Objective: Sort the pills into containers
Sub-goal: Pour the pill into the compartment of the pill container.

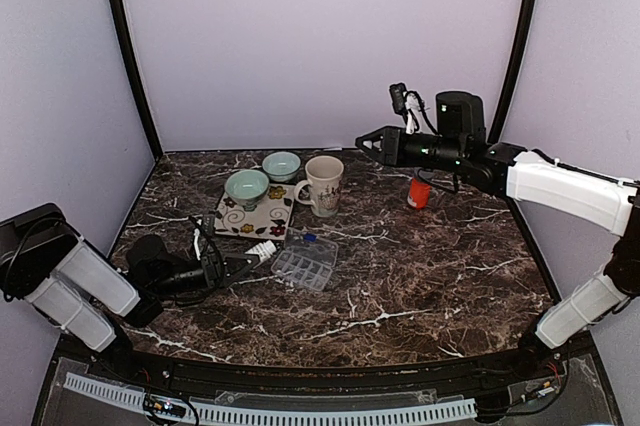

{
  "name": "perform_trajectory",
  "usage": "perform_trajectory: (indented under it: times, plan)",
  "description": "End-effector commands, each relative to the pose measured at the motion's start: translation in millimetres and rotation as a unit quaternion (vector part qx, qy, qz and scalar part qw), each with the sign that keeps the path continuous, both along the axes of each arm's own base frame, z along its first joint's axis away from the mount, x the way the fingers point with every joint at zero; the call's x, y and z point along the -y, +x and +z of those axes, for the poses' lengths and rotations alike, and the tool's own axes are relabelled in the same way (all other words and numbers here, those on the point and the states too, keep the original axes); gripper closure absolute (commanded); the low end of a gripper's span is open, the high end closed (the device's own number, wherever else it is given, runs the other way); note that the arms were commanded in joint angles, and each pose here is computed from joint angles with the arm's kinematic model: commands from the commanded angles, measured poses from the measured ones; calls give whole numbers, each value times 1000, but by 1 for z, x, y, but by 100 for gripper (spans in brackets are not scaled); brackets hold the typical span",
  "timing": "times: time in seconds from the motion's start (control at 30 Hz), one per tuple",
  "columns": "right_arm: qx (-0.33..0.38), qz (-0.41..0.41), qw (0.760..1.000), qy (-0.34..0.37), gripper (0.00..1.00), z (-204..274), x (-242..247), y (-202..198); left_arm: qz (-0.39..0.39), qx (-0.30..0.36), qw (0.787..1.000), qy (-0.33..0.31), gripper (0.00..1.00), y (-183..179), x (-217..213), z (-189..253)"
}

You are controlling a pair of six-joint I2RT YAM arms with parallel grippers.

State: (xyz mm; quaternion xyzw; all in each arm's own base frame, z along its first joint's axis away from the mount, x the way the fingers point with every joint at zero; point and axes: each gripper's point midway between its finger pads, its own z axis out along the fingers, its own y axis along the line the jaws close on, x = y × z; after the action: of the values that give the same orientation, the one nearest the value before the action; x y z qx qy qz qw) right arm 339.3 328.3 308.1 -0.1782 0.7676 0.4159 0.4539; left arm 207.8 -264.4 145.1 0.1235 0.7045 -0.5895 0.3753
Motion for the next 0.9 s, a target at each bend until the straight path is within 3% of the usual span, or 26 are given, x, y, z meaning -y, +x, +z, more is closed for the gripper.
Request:
perform_trajectory:
  times: [0.0,0.87]
  plan:
    - [26,-13,999,23,75,20,7,2,-4,19,1000,-22,100,-3,1,8]
    - [19,-17,999,29,75,7,12,7,43,-21,998,32,100,28,7,-35]
